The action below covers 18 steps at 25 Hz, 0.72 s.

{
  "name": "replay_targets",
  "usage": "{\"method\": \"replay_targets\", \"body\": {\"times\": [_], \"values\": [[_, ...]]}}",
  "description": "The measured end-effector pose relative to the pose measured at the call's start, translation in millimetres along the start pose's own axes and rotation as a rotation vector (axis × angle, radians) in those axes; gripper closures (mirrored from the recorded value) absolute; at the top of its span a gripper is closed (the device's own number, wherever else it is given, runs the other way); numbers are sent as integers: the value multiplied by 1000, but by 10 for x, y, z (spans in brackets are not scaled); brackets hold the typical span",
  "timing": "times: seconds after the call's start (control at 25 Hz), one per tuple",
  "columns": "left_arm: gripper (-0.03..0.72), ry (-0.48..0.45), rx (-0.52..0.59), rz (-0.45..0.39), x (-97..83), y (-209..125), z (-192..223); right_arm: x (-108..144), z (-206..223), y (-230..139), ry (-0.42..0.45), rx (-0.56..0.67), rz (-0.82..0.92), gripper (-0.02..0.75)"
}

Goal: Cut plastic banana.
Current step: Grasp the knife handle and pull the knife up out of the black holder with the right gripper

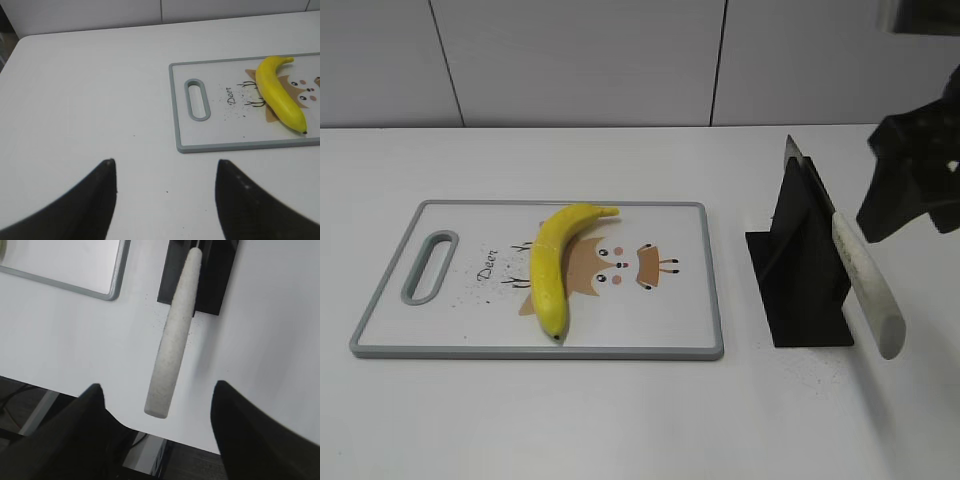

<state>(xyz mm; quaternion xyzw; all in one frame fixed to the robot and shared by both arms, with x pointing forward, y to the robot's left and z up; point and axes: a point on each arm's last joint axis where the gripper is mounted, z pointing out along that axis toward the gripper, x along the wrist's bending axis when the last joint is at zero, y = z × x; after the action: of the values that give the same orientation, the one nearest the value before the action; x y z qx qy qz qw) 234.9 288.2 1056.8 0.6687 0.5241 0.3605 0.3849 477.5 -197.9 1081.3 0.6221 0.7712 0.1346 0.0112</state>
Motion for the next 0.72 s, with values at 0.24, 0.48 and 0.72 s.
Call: {"method": "replay_targets", "body": {"times": [0.24, 0.48, 0.72], "values": [[95, 0, 0, 0, 0, 0, 0, 91, 345, 99, -62, 105, 32, 218], [95, 0, 0, 0, 0, 0, 0, 58, 632, 173, -107, 181, 72, 218], [95, 0, 0, 0, 0, 0, 0, 49, 810, 208, -120, 224, 99, 218]]}}
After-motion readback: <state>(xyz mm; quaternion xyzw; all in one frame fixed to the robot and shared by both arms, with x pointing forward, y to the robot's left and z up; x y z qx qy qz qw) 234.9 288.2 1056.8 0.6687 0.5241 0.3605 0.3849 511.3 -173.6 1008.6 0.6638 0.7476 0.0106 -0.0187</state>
